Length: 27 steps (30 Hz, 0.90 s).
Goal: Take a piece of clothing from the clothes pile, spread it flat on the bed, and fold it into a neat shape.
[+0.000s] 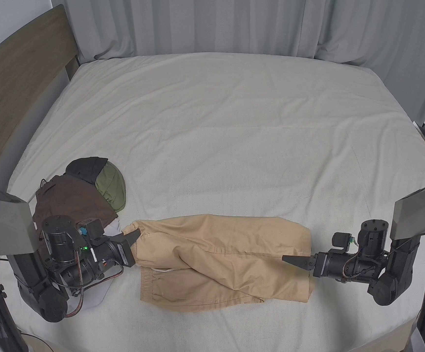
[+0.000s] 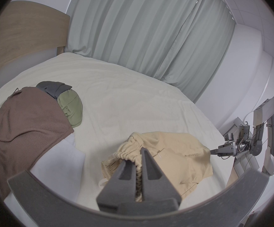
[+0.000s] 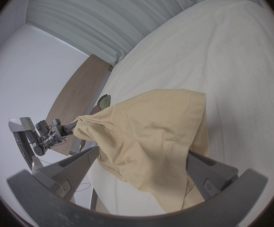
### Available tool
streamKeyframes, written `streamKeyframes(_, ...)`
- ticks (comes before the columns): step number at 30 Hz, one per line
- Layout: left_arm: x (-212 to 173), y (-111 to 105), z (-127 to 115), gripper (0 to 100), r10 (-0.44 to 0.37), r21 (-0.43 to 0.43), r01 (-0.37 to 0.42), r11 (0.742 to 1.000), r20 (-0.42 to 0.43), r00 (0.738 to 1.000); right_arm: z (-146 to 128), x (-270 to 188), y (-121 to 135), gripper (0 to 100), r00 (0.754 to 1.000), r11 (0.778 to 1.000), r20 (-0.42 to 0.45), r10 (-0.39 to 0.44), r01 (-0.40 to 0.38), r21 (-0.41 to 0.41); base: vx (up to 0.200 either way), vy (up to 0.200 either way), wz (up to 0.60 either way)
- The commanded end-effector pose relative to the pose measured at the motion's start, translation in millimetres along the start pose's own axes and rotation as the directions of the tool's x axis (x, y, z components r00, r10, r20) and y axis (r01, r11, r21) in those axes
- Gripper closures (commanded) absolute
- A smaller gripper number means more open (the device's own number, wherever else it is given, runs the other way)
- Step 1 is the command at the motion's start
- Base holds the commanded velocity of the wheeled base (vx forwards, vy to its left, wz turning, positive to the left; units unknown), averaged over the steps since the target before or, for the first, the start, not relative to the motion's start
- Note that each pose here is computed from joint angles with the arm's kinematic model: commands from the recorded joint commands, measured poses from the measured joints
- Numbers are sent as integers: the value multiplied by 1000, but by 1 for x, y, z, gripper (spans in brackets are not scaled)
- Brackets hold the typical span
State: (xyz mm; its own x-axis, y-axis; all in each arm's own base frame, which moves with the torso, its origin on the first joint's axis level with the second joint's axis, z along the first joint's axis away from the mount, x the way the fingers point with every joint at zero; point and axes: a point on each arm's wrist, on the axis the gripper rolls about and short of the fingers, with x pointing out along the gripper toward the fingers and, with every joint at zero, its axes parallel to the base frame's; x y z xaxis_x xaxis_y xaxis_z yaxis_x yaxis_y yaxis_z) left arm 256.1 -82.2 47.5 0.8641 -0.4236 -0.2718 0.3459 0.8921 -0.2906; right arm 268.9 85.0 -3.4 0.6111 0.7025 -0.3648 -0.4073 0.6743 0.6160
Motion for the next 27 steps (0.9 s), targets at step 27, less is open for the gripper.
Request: streamKeyframes(27, 1, 2, 1, 100, 5, -1, -5, 1000, 6, 1000, 3, -36, -5, 100, 999, 999, -20, 46, -46, 2, 0, 0, 0)
